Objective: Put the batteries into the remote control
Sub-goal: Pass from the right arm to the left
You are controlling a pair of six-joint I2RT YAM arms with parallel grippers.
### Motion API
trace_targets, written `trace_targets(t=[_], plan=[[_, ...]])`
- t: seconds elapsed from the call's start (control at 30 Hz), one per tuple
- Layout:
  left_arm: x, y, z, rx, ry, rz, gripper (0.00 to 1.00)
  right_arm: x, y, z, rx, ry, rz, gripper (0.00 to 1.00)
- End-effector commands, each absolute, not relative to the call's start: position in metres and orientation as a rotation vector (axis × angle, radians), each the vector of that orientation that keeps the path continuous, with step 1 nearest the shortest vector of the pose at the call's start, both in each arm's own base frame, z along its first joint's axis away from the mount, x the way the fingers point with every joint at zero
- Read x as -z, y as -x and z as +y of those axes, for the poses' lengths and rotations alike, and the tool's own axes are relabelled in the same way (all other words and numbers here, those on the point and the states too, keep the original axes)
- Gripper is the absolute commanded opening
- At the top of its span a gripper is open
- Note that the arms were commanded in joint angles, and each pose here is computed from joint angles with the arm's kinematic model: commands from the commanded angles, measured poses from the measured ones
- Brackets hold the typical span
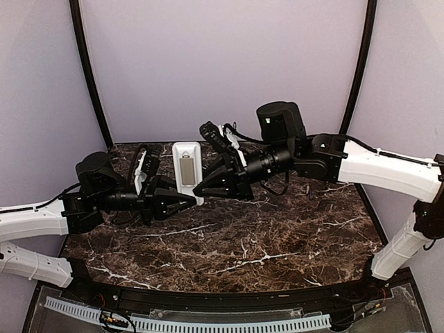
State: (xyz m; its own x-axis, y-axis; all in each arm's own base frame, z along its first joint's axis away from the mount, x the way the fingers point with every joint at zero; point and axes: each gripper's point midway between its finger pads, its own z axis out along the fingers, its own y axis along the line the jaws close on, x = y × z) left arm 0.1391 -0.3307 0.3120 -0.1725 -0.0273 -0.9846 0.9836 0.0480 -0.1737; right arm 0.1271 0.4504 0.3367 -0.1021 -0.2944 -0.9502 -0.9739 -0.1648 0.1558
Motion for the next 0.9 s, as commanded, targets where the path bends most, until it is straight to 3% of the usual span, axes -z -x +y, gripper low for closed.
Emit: trace_targets(t=[0.0,0.1,0.2,0.27,0.53,0.67,0.87], plan=[[-0.314,-0.14,-0.333,1.302,-1.075,1.319,0.01,-0.356,-0.125,0.449,-1.303,1.467,1.358,0.0],[-0.317,-0.142,-0.332,1.295,-1.05,1.31,0.0,-0.354,-0.133,0.45,-1.264,1.438,1.383,0.0],[-0.316,-0.153,-0.329,1.275,-0.968,1.357,0.0,-0.354,-0.148,0.444,-1.147,1.37,1.406,0.38],[-0.314,-0.163,-0.325,1.248,-0.9,1.405,0.0,-0.36,-0.155,0.435,-1.063,1.337,1.362,0.46],[-0.281,-0.191,-0.315,1.112,-0.766,1.676,0.0,-0.384,-0.151,0.41,-0.812,1.31,0.983,0.57],[-0.272,-0.193,-0.313,1.086,-0.76,1.712,0.0,-0.393,-0.155,0.421,-0.716,1.32,0.842,0.69],[-0.27,-0.194,-0.312,1.065,-0.773,1.716,0.0,-0.397,-0.159,0.444,-0.633,1.379,0.718,0.69]])
